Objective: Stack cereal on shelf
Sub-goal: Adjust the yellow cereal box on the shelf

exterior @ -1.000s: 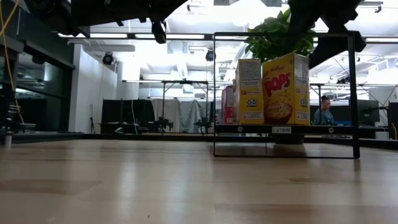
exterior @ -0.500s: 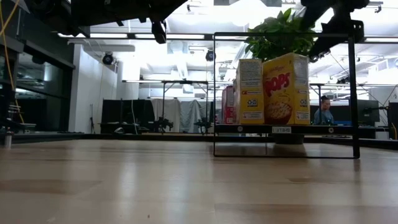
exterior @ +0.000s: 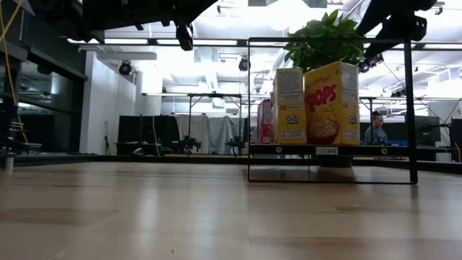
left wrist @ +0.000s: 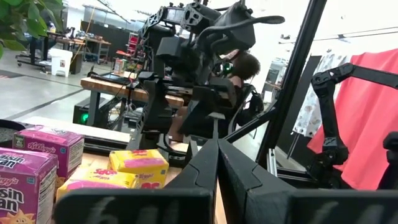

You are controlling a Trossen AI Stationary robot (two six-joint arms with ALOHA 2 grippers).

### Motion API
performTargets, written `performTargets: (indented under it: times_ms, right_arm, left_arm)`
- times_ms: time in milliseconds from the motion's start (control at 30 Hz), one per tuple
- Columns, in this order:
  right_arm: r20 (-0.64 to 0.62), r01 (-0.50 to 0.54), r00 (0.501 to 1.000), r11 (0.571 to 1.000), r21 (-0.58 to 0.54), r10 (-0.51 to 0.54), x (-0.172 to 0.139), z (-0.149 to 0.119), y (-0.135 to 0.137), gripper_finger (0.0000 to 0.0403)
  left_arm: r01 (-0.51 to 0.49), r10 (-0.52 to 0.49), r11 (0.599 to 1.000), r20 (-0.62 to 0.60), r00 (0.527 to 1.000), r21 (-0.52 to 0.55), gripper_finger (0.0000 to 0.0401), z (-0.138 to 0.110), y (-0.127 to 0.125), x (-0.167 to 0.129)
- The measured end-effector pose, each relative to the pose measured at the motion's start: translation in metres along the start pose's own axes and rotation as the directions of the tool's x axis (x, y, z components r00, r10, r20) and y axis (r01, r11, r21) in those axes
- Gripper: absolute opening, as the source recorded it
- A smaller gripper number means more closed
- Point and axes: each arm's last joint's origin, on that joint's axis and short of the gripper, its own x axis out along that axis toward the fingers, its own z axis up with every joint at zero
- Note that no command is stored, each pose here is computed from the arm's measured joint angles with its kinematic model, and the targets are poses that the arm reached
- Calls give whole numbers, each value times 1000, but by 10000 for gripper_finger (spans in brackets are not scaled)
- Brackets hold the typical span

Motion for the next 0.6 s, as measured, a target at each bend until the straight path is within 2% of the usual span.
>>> performTargets:
  times_ms: [100,300,600]
  right_arm:
    - [-23,28,999,999,-26,-29,-1,-4,-2,305]
    - [-78,113,991,993,22,-111,-4,-13,-10,305]
    - [-59,197,979,980,-9,-197,8,-19,-3,305]
  left_arm:
    - [0,0,1000,0,1000,-1,0,0,0,0]
    - [0,0,1000,0,1000,-1,0,0,0,0]
    - [0,0,1000,0,1000,-1,0,0,0,0]
